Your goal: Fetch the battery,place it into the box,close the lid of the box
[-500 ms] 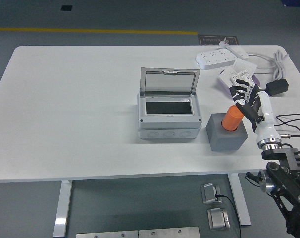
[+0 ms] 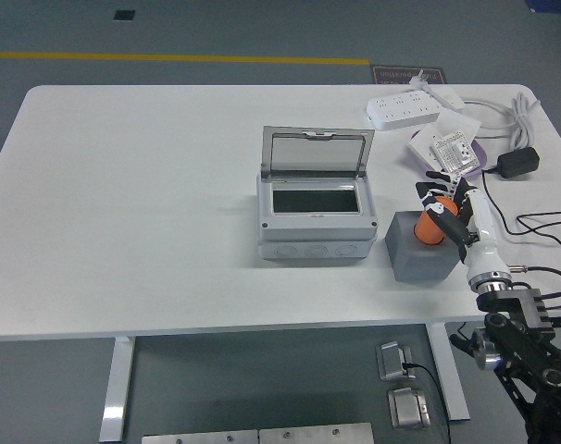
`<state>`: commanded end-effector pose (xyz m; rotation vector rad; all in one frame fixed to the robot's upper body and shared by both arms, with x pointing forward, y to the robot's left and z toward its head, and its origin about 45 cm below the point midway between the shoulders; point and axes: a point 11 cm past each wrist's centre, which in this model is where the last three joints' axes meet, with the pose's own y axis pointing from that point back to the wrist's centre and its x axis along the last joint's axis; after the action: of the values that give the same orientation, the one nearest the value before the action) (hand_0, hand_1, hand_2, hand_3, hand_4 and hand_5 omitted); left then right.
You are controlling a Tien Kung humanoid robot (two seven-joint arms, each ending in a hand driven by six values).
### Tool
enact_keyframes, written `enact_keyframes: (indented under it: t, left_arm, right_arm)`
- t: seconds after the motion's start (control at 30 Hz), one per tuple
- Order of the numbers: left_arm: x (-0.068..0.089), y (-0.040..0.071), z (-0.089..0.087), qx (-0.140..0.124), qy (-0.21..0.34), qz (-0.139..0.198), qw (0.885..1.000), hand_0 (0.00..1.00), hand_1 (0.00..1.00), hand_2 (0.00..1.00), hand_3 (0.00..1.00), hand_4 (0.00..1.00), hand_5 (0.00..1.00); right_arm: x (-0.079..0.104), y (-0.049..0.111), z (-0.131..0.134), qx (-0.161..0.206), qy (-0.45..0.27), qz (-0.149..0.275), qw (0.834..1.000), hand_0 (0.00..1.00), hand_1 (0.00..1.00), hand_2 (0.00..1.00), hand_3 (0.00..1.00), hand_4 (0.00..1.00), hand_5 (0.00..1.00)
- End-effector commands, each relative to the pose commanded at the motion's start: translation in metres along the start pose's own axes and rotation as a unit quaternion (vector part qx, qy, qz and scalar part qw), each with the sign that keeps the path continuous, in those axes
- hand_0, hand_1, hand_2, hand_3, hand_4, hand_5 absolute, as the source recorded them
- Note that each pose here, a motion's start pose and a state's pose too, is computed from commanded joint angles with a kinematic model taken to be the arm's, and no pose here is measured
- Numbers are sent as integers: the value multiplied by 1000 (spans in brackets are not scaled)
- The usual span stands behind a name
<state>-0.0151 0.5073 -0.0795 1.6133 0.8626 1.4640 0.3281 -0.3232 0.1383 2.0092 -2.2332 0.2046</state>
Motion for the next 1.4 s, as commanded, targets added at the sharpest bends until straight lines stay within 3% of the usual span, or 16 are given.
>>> enact_keyframes:
  t: [0.53, 0.57, 0.73, 0.77, 1.13, 1.17, 1.4]
  left_arm:
    - [-1, 0, 1, 0, -1, -1, 1000, 435, 565, 519, 480, 196, 2]
    - [-1, 0, 1, 0, -1, -1, 1000, 435, 565, 519, 480, 199, 2]
    - [0, 0, 3, -2, 0, -1, 1000, 435, 565, 519, 480, 199, 2]
    - [0, 0, 3, -3, 0, -1, 1000, 435, 565, 520, 481, 201, 2]
    - [1, 0, 5, -4, 3, 2, 1000, 435, 565, 520, 481, 201, 2]
    - [1, 0, 5, -4, 3, 2, 1000, 436, 565, 521, 482, 203, 2]
    - [3, 0, 7, -7, 7, 4, 1000, 435, 566, 521, 482, 206, 2]
  right_arm:
    - [-4, 2, 3, -4, 2, -1, 1000, 526, 561, 557, 617, 771, 389]
    - [-4, 2, 4, -5, 2, -1, 1000, 428, 483, 495, 574, 706, 310]
    - [-5, 4, 9, -12, 6, -3, 1000, 428, 483, 495, 574, 706, 310]
    - [-5, 4, 9, -14, 7, -5, 1000, 398, 430, 444, 499, 589, 225]
    - [-8, 5, 13, -20, 14, -12, 1000, 394, 413, 432, 476, 587, 198]
    - [-8, 5, 13, -20, 15, -12, 1000, 421, 417, 432, 482, 583, 153]
    - [-10, 7, 16, -26, 20, -17, 999, 415, 418, 425, 480, 558, 175]
